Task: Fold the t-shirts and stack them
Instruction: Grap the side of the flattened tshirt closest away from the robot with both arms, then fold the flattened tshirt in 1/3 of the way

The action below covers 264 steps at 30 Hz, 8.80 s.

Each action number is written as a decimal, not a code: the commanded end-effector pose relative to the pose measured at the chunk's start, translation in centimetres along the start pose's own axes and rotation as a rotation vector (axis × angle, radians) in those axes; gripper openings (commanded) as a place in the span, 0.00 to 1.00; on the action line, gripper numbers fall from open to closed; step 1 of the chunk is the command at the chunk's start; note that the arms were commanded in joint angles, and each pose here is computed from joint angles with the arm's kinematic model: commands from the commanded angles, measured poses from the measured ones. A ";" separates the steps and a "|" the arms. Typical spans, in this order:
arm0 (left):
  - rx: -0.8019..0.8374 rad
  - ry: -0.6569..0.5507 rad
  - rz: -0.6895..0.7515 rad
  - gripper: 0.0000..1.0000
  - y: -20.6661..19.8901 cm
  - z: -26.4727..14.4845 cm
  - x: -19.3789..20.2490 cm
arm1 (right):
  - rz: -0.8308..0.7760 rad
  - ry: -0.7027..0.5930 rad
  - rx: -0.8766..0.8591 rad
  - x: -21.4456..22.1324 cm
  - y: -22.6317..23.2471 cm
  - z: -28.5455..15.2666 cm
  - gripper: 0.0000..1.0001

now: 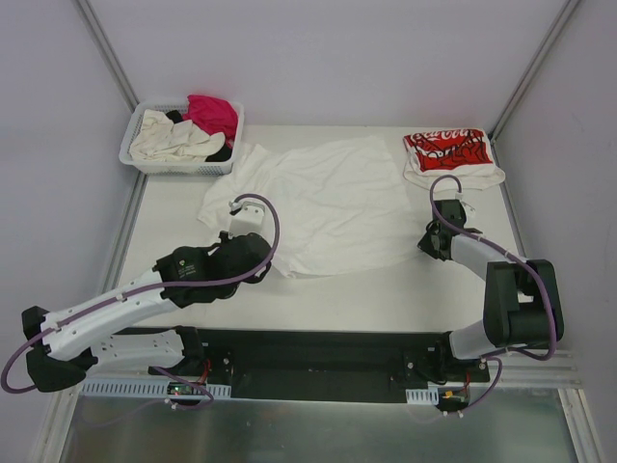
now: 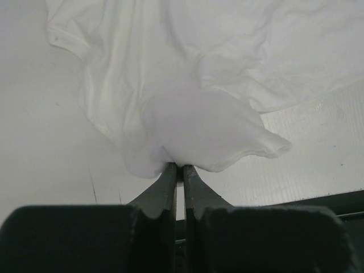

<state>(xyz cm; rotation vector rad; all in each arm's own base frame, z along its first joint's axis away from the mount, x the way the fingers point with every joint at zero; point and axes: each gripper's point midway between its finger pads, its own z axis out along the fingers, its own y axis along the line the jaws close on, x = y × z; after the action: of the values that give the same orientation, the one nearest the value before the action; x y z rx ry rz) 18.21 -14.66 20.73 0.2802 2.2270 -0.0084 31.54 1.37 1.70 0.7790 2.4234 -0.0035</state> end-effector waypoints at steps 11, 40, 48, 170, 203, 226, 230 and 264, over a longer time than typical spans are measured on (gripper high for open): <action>-0.019 -0.040 -0.048 0.00 1.3 -0.7 -0.5 | 0.074 -0.140 0.014 -3.7 -1.7 -3.7 0.01; -0.044 -0.113 -0.136 0.00 4.8 -3.8 -2.0 | 0.166 -0.283 -0.006 -9.3 -3.5 -7.5 0.01; -0.055 -0.115 -0.150 0.00 5.4 -4.3 -2.0 | 0.181 -0.289 -0.040 -9.9 -2.8 -7.9 0.01; -0.281 -0.181 -0.053 0.00 8.0 0.7 -5.0 | 0.026 0.019 -0.269 -2.5 11.3 -0.3 0.28; -0.259 -0.171 -0.051 0.00 7.6 0.8 -4.8 | 0.025 0.002 -0.216 -1.9 9.2 0.1 0.28; -0.255 -0.164 -0.044 0.00 7.4 1.0 -4.8 | 0.025 0.029 -0.240 -0.6 10.5 1.2 0.27; -0.260 -0.162 -0.040 0.00 7.5 1.1 -4.7 | 0.023 0.027 -0.234 -0.5 10.3 1.3 0.17; -0.245 -0.161 -0.050 0.00 7.8 0.9 -3.9 | 0.081 -0.186 -0.172 -5.3 5.5 -4.6 0.01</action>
<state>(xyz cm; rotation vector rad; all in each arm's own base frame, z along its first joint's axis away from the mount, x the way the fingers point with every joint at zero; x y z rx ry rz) 22.69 -8.22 23.55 0.0986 2.0651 0.2068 35.93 5.32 7.39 0.7564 2.2461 0.1983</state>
